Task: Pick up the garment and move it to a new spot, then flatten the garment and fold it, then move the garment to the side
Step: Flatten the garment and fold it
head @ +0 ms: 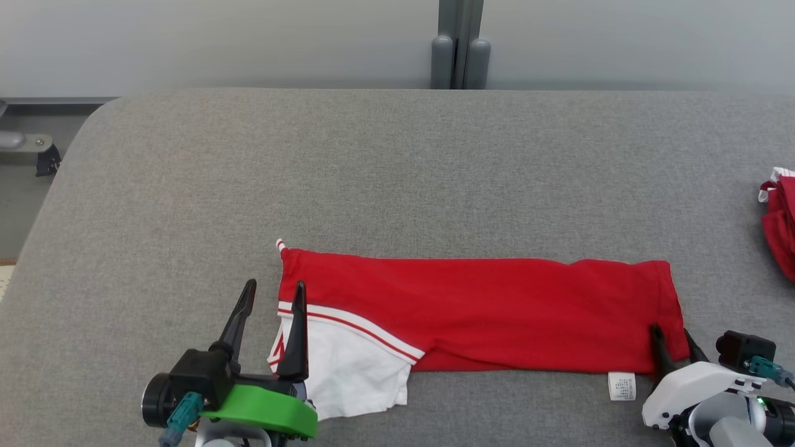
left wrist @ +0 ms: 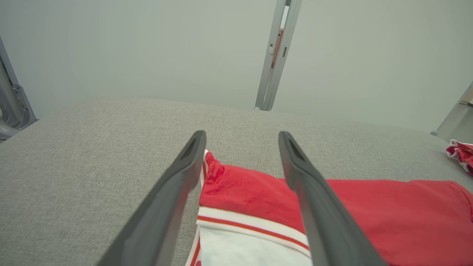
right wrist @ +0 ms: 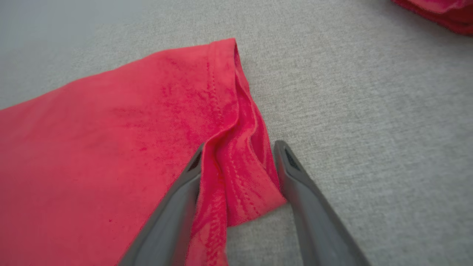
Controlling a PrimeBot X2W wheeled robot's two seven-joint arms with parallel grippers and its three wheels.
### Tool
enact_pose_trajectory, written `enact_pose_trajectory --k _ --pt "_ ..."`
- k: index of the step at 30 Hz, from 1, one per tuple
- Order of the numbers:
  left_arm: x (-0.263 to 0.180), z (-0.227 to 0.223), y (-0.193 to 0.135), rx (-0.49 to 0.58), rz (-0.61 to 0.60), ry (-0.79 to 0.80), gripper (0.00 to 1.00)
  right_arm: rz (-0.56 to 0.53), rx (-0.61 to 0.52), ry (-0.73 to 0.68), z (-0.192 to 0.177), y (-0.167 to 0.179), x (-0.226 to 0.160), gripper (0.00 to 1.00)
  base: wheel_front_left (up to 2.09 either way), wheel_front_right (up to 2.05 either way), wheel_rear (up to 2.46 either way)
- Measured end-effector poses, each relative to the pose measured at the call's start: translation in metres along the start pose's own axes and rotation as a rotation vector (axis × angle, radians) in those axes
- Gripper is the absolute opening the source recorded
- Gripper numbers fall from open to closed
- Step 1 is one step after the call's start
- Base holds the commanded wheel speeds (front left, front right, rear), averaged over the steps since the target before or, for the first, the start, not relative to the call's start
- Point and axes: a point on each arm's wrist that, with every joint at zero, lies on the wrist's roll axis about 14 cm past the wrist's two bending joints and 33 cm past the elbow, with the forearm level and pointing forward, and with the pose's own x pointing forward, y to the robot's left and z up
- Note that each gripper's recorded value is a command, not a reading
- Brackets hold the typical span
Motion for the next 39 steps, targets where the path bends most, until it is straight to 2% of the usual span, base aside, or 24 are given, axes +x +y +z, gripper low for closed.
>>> enact_pose_trajectory --k 5,11,15,21,28,32,34,39 --pt "-0.001 0.002 -0.005 -0.001 -0.015 -0.007 1.00 -0.043 0.017 -0.035 0.012 -0.017 -0.004 0.00 0.00 0.00 0.00" --pt "-0.002 0.007 -0.007 -0.005 -0.023 -0.023 1.00 -0.182 -0.013 -0.102 0.041 -0.075 -0.016 0.00 0.00 0.00 0.00" --pt "-0.005 0.011 -0.004 -0.012 -0.009 -0.033 1.00 -0.191 -0.019 -0.172 0.064 -0.079 -0.018 0.00 0.00 0.00 0.00" --pt "-0.014 0.017 0.000 -0.029 0.008 -0.053 1.00 -0.069 0.005 -0.316 0.104 -0.031 -0.017 0.00 0.00 0.00 0.00" --pt "-0.020 0.024 0.003 -0.035 0.018 -0.079 1.00 0.197 0.030 -0.399 0.129 0.071 -0.018 0.00 0.00 0.00 0.00" --pt "-0.025 0.023 0.006 -0.036 0.029 -0.075 1.00 0.357 0.066 -0.382 0.127 0.134 -0.025 0.00 0.00 0.00 0.00" --pt "-0.027 0.023 0.010 -0.036 0.042 -0.077 1.00 0.418 0.097 -0.347 0.118 0.157 -0.028 0.00 0.00 0.00 0.00" --pt "-0.036 0.022 0.022 -0.035 0.085 -0.075 1.00 0.546 0.077 -0.258 0.087 0.204 -0.037 0.00 0.00 0.00 0.00"
